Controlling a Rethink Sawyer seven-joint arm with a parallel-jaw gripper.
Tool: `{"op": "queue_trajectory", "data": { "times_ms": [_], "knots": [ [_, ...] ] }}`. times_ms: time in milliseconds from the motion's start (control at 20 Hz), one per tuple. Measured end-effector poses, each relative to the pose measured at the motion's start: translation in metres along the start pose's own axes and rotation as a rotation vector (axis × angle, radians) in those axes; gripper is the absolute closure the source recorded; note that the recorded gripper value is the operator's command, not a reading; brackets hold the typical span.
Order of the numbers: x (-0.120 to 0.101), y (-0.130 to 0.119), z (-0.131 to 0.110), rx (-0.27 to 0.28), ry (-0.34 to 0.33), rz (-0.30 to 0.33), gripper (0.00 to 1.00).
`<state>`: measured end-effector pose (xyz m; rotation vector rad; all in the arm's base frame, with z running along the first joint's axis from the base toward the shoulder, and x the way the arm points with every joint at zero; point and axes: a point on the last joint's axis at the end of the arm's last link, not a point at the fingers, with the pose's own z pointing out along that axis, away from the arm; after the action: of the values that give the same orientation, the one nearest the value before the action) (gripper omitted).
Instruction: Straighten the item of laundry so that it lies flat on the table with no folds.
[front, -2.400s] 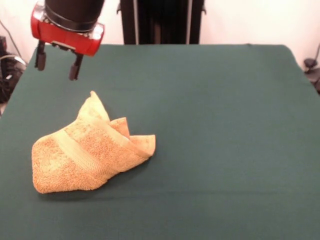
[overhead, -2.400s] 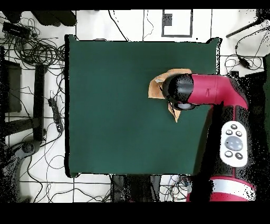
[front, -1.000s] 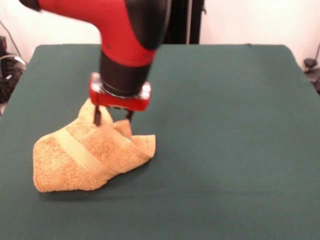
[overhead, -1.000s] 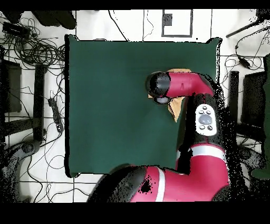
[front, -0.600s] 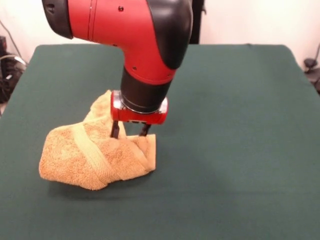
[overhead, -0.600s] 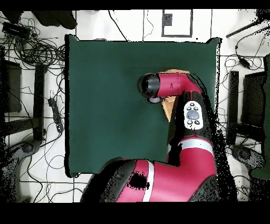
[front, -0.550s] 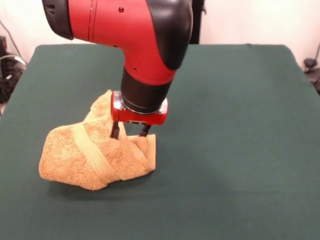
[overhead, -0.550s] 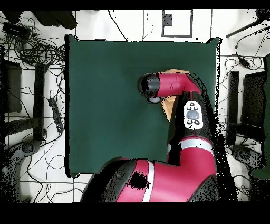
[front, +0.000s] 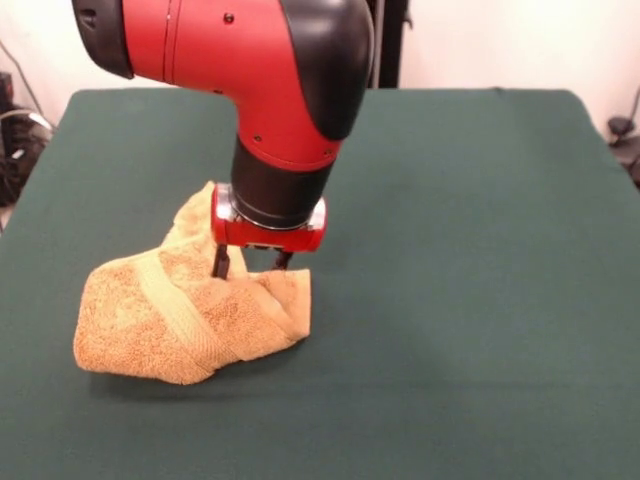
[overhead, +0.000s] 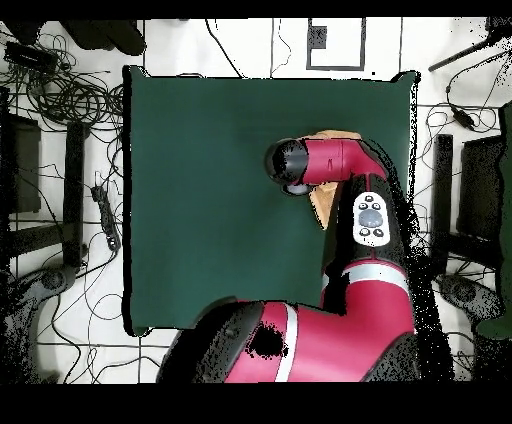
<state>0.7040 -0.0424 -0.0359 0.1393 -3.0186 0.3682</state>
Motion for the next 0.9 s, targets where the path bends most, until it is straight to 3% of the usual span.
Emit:
{"op": "queue_trajectory", "data": {
  "times_ms": [400, 900],
  "knots": [
    [-0.002, -0.009, -0.014, 0.001, -0.016, 0.011, 0.00],
    [-0.019, -0.041, -0.107, 0.021, -0.036, 0.061, 0.00]
  ]
}}
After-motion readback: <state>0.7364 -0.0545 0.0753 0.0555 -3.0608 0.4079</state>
